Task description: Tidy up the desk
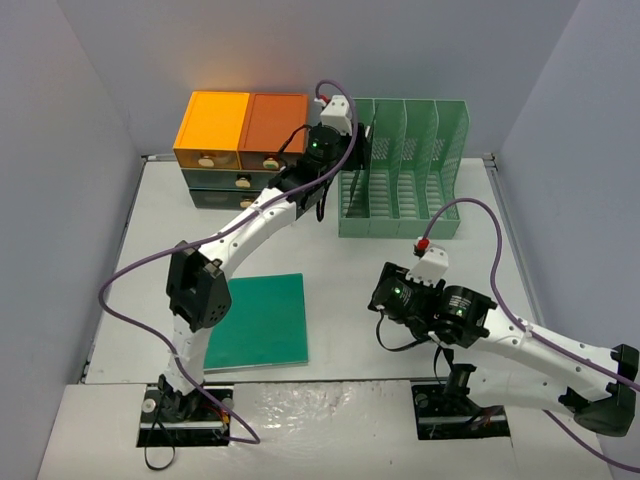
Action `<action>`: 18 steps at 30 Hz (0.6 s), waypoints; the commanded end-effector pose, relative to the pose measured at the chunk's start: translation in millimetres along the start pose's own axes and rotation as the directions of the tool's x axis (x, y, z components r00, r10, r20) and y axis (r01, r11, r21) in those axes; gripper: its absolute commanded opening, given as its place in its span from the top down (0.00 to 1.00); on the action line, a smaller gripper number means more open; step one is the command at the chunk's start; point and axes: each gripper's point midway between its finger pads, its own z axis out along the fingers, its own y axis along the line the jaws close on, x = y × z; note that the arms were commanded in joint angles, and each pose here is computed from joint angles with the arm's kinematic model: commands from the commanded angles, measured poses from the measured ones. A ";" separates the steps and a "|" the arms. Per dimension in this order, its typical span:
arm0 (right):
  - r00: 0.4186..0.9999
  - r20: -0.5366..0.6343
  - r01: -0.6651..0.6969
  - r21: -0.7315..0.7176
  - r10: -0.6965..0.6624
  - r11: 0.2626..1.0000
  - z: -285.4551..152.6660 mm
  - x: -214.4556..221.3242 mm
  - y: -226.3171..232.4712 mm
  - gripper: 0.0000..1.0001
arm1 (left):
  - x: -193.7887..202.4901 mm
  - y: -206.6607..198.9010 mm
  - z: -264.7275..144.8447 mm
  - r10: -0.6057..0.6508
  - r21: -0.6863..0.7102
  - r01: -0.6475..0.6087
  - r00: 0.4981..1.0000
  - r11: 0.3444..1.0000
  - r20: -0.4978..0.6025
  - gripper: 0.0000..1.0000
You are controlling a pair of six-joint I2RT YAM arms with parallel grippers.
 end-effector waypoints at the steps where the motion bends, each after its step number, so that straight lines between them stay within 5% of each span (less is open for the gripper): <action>1: 1.000 0.025 0.006 0.003 -0.006 1.000 -5.1 -7.4 0.6 0.30 | -52.2 -6.9 2.2 0.051 0.032 -0.056 0.989 0.998 0.135 0.55; 7: 0.999 0.017 0.031 -0.005 -0.031 0.999 -6.7 -7.8 9.1 0.30 | -47.7 10.4 19.3 0.112 -0.009 -0.112 0.985 0.994 0.132 0.48; 18: 1.000 0.009 0.024 -0.015 -0.024 1.000 -9.9 -3.7 9.2 0.30 | -63.4 17.6 19.9 0.242 -0.060 -0.235 0.954 0.970 0.176 0.12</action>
